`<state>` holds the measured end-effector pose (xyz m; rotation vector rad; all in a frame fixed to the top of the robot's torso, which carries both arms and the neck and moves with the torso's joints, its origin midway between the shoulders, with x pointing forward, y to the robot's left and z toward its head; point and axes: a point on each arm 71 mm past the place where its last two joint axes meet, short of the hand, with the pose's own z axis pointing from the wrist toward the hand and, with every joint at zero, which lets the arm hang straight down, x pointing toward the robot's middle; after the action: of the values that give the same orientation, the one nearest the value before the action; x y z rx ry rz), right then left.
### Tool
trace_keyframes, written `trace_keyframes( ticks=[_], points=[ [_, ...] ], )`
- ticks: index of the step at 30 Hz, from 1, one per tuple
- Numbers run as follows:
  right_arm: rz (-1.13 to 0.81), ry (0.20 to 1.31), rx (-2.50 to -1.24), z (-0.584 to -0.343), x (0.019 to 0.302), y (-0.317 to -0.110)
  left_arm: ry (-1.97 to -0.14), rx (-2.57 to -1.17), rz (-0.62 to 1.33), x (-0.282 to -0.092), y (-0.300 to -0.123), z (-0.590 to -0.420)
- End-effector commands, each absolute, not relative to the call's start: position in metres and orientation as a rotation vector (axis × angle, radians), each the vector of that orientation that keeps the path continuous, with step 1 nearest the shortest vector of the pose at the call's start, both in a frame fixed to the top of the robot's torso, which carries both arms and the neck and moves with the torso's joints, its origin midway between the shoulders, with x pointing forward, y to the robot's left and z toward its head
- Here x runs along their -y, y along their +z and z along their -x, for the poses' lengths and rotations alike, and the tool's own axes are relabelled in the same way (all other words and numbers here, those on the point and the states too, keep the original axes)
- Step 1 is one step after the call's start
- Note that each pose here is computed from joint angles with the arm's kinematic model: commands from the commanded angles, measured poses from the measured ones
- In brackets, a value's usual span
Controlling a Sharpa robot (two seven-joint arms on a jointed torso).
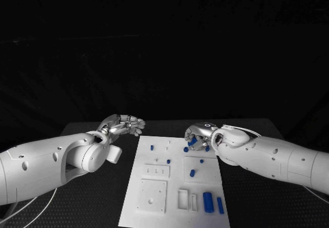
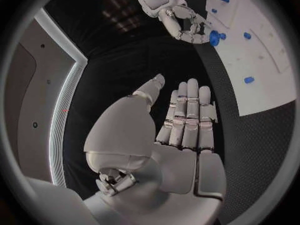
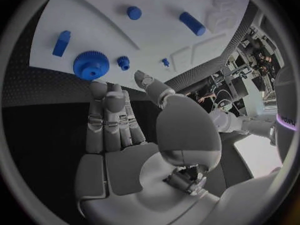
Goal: Assemble the parts on the task board
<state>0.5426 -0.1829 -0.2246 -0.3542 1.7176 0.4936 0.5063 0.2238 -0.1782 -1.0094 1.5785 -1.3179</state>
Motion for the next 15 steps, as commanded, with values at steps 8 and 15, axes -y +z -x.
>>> trace_keyframes(
  ticks=[8,15],
  points=[
    [0.425,0.440,-1.717,-0.5411,0.1774,-0.2320,-1.353,-1.592,0.994,-0.2195,-0.1768,-0.5047],
    [0.440,0.420,-1.708,-0.5425,0.1782,-0.2339,-1.359,-1.599,0.994,-0.2182,-0.1769,-0.5034]
  ],
)
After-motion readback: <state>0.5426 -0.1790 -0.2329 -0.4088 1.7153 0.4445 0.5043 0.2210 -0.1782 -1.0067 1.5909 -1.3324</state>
